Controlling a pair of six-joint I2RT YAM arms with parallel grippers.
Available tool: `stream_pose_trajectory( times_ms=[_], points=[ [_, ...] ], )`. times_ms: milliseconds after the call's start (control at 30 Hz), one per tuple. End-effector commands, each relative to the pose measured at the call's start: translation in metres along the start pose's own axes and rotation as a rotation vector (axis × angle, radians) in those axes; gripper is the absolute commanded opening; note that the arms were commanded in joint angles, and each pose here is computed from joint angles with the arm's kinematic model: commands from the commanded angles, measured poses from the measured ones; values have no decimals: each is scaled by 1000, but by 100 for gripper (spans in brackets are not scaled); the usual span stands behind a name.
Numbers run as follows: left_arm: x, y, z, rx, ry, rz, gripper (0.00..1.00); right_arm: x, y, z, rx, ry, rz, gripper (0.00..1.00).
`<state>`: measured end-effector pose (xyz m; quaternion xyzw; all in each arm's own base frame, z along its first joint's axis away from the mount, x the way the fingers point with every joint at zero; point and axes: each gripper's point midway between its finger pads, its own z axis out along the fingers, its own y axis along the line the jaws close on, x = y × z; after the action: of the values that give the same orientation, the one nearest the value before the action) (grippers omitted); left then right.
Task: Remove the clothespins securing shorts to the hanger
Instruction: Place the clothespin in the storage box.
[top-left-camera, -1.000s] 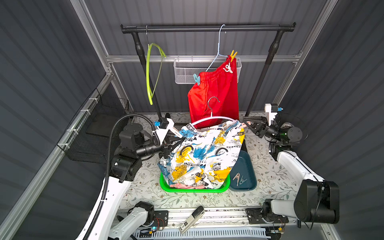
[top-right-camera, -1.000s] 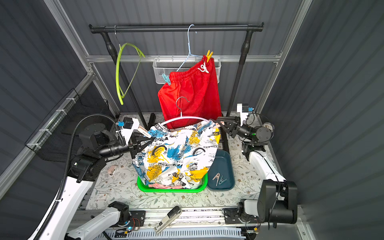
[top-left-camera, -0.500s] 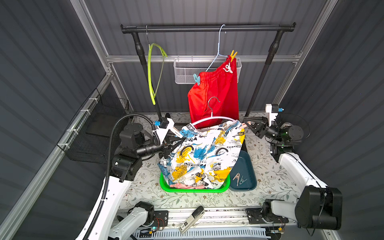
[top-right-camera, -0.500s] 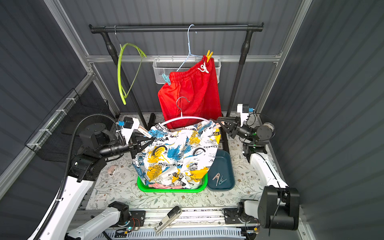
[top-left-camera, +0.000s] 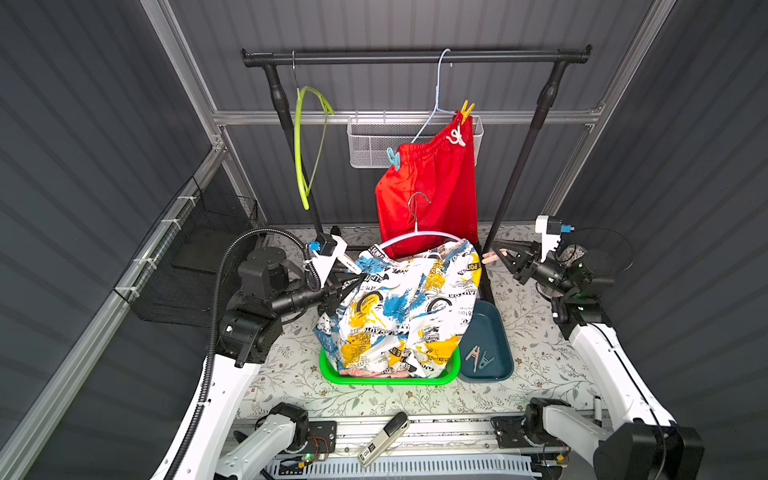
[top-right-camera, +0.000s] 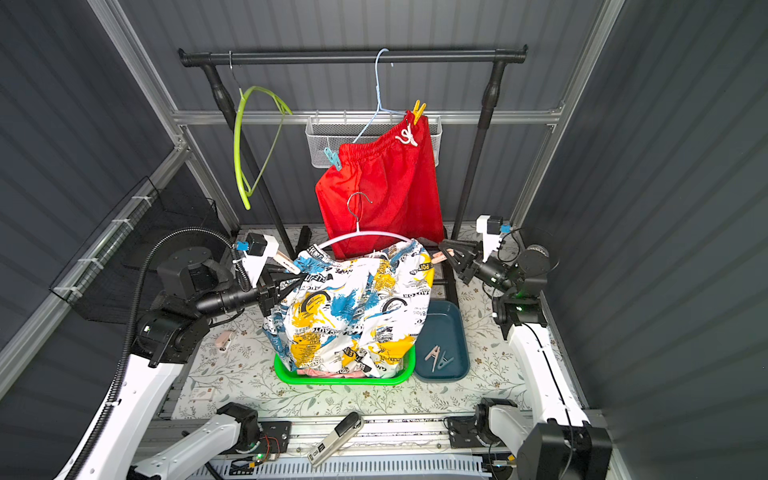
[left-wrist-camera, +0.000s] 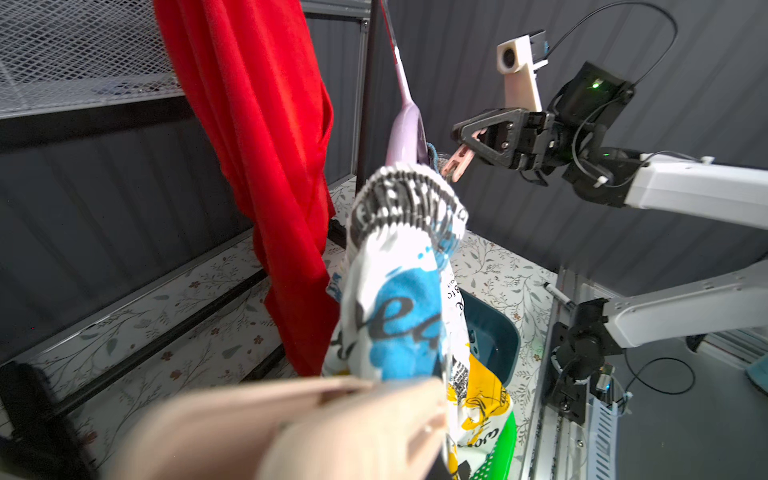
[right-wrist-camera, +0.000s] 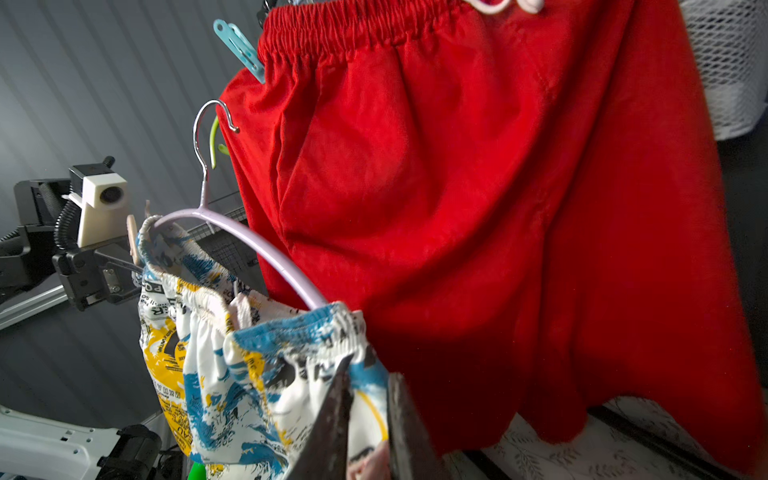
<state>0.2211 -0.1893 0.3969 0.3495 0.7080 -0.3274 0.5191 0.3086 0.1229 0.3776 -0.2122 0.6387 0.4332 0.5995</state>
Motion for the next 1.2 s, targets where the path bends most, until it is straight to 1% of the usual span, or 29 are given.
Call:
stream_pose_trajectory(
  times_ms=[0, 67, 133, 200, 267, 333, 367, 400, 467, 500, 533, 667, 700, 767, 833, 900, 1033, 1167],
  points=[
    [-20, 2, -16, -73, -41, 75, 0, 16, -5, -9, 87, 36, 28, 0],
    [-18, 5, -15, -87, -29, 72, 0, 33, -18, -16, 195, 79, 116, 0],
    [-16, 6, -14, -92, -25, 71, 0, 61, -28, -24, 290, 155, 235, 0],
    [-16, 5, -15, -89, -31, 75, 0, 102, -39, -35, 424, 254, 350, 1],
    [-16, 3, -15, -78, -40, 82, 0, 152, -48, -54, 587, 369, 464, 1],
    [-19, 1, -15, -65, -50, 87, 0, 198, -50, -71, 693, 472, 591, 3],
    [-21, -1, -15, -53, -55, 91, 0, 218, -46, -76, 705, 517, 642, 3],
    [-22, -3, -15, -41, -58, 93, 0, 234, -44, -79, 721, 548, 678, 7],
    [-24, -7, -14, -16, -66, 97, 0, 263, -42, -86, 774, 599, 721, 10],
    [-24, -8, -13, -5, -66, 97, 0, 271, -46, -90, 818, 609, 721, 15],
    [-24, -9, -13, 4, -69, 99, 0, 278, -46, -93, 844, 624, 726, 16],
    [-23, -12, -13, 15, -72, 101, 0, 292, -50, -95, 908, 661, 715, 20],
    [-22, -12, -13, 16, -72, 101, 0, 293, -52, -96, 919, 668, 709, 23],
    [-22, -13, -14, 17, -73, 101, 0, 297, -57, -98, 955, 683, 699, 30],
    [-20, -13, -14, 18, -70, 100, 0, 300, -60, -100, 979, 700, 695, 43],
    [-19, -14, -15, 18, -70, 101, 0, 300, -62, -99, 984, 712, 689, 49],
    [-15, -13, -13, 21, -62, 96, 0, 282, -64, -88, 959, 688, 650, 54],
    [-11, -12, -9, 32, -52, 91, 0, 239, -59, -71, 897, 612, 582, 56]
  ],
)
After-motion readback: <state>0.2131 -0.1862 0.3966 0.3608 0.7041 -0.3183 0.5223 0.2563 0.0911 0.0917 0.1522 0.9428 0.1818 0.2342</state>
